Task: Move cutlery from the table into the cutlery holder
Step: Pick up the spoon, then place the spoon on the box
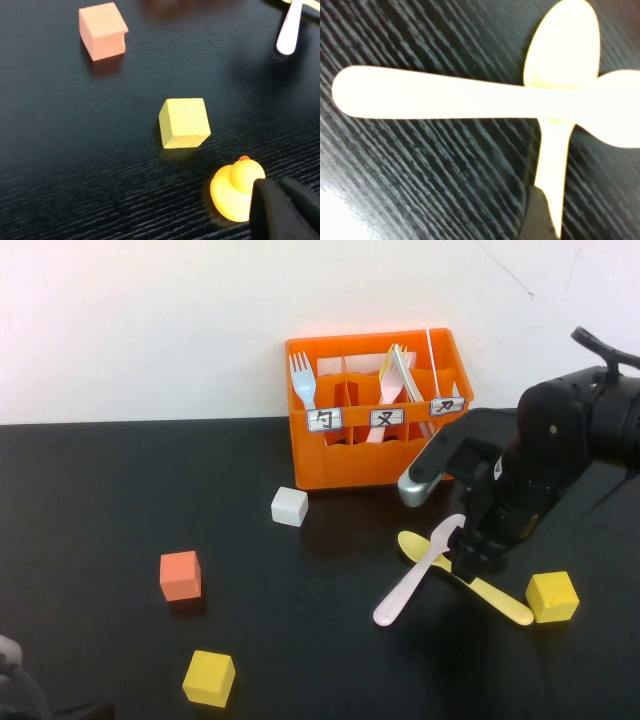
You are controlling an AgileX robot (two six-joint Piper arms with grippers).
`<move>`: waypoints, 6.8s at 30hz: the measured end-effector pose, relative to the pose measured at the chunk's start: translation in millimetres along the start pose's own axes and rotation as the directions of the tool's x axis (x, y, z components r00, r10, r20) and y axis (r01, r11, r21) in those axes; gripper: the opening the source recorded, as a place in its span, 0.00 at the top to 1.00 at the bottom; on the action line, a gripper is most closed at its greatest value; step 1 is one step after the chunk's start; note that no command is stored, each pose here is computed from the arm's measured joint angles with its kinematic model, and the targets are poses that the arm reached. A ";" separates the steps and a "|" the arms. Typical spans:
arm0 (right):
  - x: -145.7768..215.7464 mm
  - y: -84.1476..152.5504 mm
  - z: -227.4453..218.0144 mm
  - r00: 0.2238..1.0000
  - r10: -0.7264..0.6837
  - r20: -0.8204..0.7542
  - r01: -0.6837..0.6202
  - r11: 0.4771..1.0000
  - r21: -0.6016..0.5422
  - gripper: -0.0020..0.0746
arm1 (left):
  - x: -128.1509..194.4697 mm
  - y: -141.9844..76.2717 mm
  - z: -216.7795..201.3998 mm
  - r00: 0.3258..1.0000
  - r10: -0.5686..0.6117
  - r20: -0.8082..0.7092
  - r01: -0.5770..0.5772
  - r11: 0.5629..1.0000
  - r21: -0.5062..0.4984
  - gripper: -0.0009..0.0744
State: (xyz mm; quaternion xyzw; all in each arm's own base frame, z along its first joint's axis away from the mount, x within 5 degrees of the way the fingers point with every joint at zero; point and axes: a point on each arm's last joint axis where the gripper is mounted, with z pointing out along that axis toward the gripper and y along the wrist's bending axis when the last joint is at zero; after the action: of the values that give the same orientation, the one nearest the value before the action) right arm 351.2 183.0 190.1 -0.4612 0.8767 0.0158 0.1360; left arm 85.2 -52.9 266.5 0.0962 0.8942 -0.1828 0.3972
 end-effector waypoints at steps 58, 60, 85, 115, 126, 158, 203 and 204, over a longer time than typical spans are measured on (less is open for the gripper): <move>-32.1 -12.2 -44.9 0.989 -0.069 -0.130 0.054 0.992 -0.118 0.79 | -2.3 -2.6 -0.4 0.999 -0.022 0.026 0.022 0.999 0.030 0.99; -30.7 -14.2 -45.1 0.987 -0.068 -0.148 0.054 0.994 -0.097 0.79 | -2.3 -2.6 -0.4 0.999 -0.022 0.026 0.022 0.999 0.030 0.99; -99.2 -24.6 -82.9 0.851 0.151 0.503 -0.121 0.988 -0.092 0.79 | -3.8 -4.1 -0.5 0.999 -0.035 0.042 0.033 0.998 0.047 0.99; -147.1 -25.9 -62.4 0.551 0.139 0.823 -0.276 0.961 0.023 0.79 | -4.6 -3.9 -0.6 0.998 -0.028 0.052 0.026 0.999 0.045 0.99; -150.5 -20.8 -51.8 0.555 0.140 0.820 -0.272 0.962 0.020 0.79 | -4.7 -3.8 -0.6 0.998 -0.025 0.052 0.022 0.999 0.044 0.99; -126.0 -5.0 -84.5 0.450 0.065 0.891 -0.383 0.915 0.126 0.79 | -4.7 -3.7 -0.5 0.998 -0.019 0.053 0.017 0.999 0.042 0.99; -85.5 62.7 -73.9 0.912 0.072 0.403 0.041 0.963 -0.265 0.96 | 3.4 -1.1 4.9 0.999 -0.030 0.025 0.029 0.999 0.034 0.99; -83.6 63.9 -66.5 0.928 0.064 0.367 0.045 0.959 -0.280 0.96 | 4.8 -0.8 5.6 0.999 -0.040 0.018 0.039 0.999 0.033 0.99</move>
State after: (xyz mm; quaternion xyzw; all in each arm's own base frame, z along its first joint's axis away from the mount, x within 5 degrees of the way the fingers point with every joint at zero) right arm 329.3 276.7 269.1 -0.4602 0.8257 0.2291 0.2320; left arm 85.5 -55.7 259.6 0.0834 0.8890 -0.2063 0.4001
